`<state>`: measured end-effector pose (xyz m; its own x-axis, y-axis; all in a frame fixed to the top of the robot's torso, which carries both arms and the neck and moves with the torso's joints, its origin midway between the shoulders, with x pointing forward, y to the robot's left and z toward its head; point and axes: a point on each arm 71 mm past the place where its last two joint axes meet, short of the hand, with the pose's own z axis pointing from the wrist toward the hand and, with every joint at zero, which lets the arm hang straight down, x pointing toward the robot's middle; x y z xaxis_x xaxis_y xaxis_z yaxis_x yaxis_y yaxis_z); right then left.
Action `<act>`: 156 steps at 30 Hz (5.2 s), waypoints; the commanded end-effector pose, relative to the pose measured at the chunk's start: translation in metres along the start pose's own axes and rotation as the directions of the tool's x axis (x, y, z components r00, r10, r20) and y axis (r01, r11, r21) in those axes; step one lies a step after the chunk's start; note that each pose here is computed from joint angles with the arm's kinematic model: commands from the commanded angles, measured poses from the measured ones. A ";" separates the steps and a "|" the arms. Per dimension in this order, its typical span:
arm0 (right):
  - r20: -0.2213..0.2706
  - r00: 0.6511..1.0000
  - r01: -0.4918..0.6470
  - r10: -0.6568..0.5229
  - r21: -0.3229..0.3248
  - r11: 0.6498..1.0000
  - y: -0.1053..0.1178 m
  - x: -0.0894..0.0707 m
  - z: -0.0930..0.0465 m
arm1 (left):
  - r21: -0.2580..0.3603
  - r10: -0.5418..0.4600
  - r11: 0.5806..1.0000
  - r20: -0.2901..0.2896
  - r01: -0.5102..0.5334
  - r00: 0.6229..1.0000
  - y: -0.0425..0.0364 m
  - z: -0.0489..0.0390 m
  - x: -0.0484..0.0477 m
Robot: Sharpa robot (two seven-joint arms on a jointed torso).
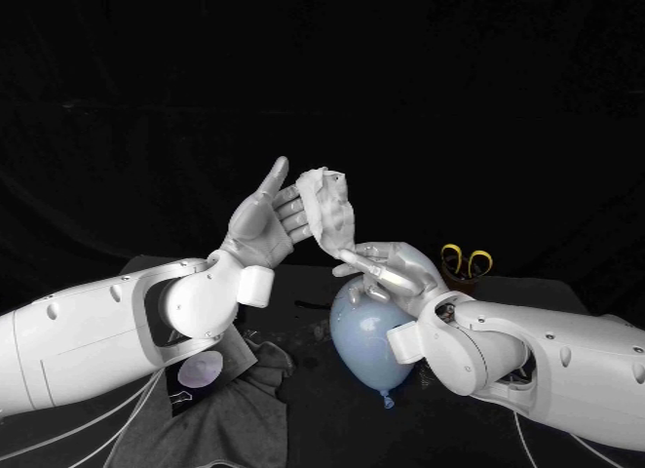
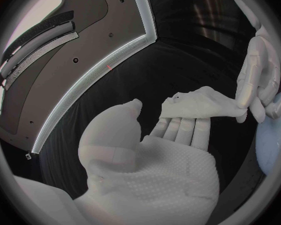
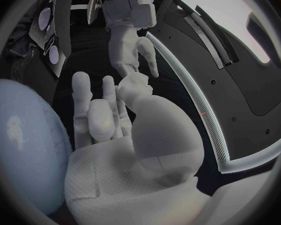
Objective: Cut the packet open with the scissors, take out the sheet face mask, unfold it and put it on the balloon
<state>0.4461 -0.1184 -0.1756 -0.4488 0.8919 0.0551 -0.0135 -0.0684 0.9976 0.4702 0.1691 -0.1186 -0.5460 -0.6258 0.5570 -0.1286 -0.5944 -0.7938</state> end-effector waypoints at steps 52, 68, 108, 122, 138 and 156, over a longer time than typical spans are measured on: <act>-0.322 0.919 0.216 -0.226 -0.065 0.974 0.123 -0.069 0.058 | -0.148 0.454 0.891 0.279 -0.429 0.846 -0.0277 0.0033 -0.1026; -0.308 0.907 0.318 -0.285 0.061 0.946 0.116 -0.081 0.064 | -0.135 0.591 0.806 0.211 -0.576 0.778 -0.0320 0.0004 -0.0939; -0.257 0.874 0.429 -0.412 0.012 0.903 0.087 -0.048 0.044 | 0.014 0.925 0.376 -0.072 -0.927 0.374 -0.0129 0.0164 -0.0017; -0.267 0.872 0.425 -0.411 -0.005 0.905 0.086 -0.045 0.038 | -0.019 0.941 0.336 -0.035 -0.942 0.336 -0.0122 0.0169 -0.0023; -0.267 0.866 0.437 -0.422 -0.004 0.899 0.083 -0.042 0.036 | -0.019 0.927 0.372 -0.044 -0.928 0.372 -0.0091 0.0174 0.0022; -0.263 0.863 0.444 -0.431 -0.012 0.896 0.082 -0.037 0.035 | -0.025 0.917 0.385 -0.100 -0.923 0.385 -0.0042 0.0180 0.0043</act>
<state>0.4936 -0.1427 -0.0954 -0.6213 0.6840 -0.3822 -0.2028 0.3308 0.9216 0.4842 0.1629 -0.1085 -0.3844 -0.7461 -0.5437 0.4375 0.3714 -0.8189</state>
